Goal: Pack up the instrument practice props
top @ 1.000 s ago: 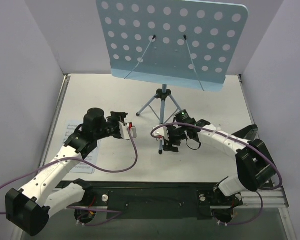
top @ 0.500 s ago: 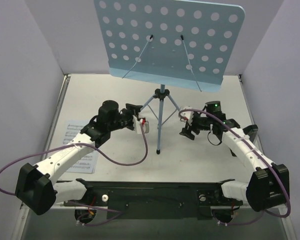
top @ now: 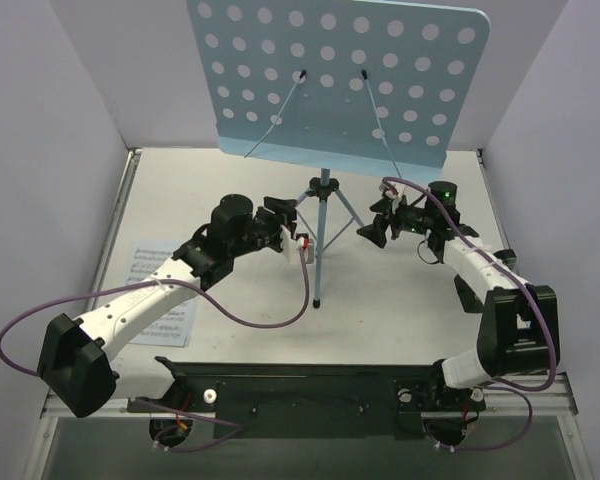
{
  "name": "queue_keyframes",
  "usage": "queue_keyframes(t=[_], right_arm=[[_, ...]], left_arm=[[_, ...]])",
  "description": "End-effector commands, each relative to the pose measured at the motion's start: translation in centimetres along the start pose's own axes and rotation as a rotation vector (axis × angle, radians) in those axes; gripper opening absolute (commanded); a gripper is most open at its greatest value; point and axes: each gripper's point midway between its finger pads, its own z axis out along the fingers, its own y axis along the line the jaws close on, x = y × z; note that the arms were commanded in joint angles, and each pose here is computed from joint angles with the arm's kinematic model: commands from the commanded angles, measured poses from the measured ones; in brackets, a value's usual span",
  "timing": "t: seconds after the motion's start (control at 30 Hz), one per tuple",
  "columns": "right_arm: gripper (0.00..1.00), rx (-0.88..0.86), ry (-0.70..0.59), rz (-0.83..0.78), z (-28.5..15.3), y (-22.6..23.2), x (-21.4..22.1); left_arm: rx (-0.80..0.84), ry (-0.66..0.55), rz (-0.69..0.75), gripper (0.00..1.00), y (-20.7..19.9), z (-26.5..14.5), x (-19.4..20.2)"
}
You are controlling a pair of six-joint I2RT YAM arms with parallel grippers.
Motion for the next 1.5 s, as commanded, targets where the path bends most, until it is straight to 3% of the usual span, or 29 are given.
queue_keyframes(t=[0.0,0.27,0.4,0.53,0.7,0.97,1.23,1.47], right_arm=[[0.69,-0.012,-0.199,-0.067,1.6,-1.6,-6.3],[0.68,-0.004,-0.223,-0.109,5.1,-1.6,-6.7],[0.62,0.001,-0.216,-0.125,6.0,-1.5,-6.6],[0.47,0.005,-0.205,-0.121,5.8,-1.3,-6.5],[0.36,0.016,-0.155,-0.137,5.0,-0.3,-5.4],[0.03,-0.016,-0.063,-0.125,4.3,2.5,-3.4],[0.00,-0.037,0.005,-0.121,3.8,4.2,-1.6],[0.00,-0.051,0.057,-0.135,3.3,4.7,-0.7]], left_arm=[[-0.063,0.004,0.038,0.63,3.0,-1.4,-1.4],[-0.082,0.031,0.035,0.67,3.4,-2.0,-1.5],[-0.100,0.041,0.017,0.68,4.0,-2.1,-1.7],[-0.106,0.035,0.018,0.67,4.2,-2.3,-1.8],[-0.089,-0.009,0.066,0.64,3.5,-2.3,-2.5],[-0.153,-0.064,0.036,0.63,4.2,-1.7,-3.3],[-0.227,-0.104,-0.050,0.59,4.3,-1.0,-3.2],[-0.292,-0.136,-0.234,0.52,6.6,-0.9,-2.3]])
